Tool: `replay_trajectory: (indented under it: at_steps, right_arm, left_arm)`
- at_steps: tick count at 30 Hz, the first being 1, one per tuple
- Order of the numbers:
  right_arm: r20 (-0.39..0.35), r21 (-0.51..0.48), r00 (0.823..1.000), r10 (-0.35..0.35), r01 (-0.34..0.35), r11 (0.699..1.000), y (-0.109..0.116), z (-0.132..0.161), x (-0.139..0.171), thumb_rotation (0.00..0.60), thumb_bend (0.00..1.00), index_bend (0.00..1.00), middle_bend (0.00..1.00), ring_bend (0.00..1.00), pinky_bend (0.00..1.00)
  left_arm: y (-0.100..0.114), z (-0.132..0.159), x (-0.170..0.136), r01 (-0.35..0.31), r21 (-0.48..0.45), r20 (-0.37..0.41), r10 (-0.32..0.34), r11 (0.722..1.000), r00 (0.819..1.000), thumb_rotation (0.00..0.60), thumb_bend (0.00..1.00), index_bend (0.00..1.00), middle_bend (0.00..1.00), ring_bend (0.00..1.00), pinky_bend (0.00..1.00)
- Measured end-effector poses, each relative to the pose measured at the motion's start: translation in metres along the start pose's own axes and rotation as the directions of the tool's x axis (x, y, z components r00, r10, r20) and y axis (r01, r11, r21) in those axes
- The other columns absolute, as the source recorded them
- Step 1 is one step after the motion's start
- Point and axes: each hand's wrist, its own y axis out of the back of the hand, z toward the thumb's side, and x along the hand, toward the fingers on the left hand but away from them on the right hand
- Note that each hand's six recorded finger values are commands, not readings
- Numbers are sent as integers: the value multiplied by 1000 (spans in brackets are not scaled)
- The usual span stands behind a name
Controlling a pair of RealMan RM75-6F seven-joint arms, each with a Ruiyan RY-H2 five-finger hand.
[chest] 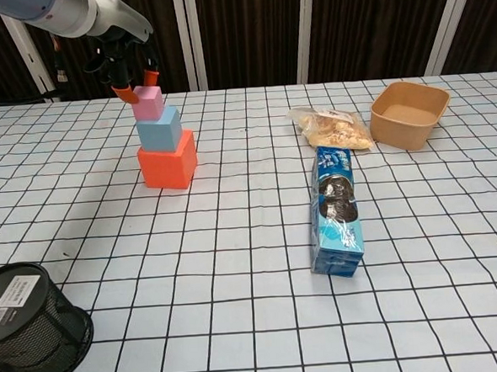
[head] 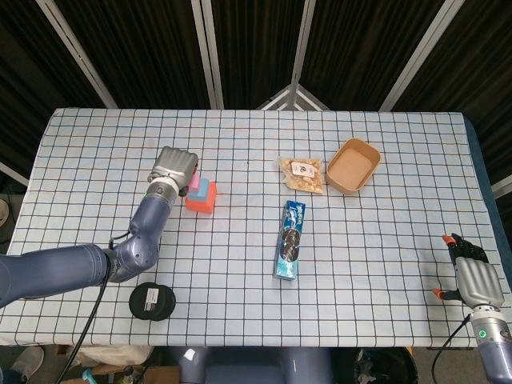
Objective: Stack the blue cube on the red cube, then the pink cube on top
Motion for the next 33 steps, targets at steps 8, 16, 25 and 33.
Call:
replay_trajectory:
  at_steps: [8, 16, 25, 33]
  right_arm:
    - [-1, -2, 1000, 0, 0, 1000, 0, 0, 1, 600, 95, 33, 44, 58, 87]
    - [1, -3, 1000, 3, -3, 1000, 0, -1, 1, 600, 95, 33, 43, 58, 87]
    - [-5, -5, 1000, 8, -8, 1000, 0, 1, 1, 600, 94, 33, 44, 58, 87]
    - [-2, -8, 1000, 8, -8, 1000, 1, 0, 2, 600, 95, 33, 44, 58, 87]
  left_arm:
    - [0, 0, -1, 0, 2, -3, 0, 1000, 1000, 600, 388, 338, 826, 650, 696]
    - [0, 2, -2, -1, 5, 1, 1, 1000, 1000, 600, 389, 277, 825, 650, 696]
    - [3, 3, -9, -8, 7, 4, 8, 1000, 1000, 600, 389, 281, 825, 650, 696]
    - [5, -3, -14, -16, 9, -13, 16, 1000, 1000, 600, 389, 336, 825, 649, 696]
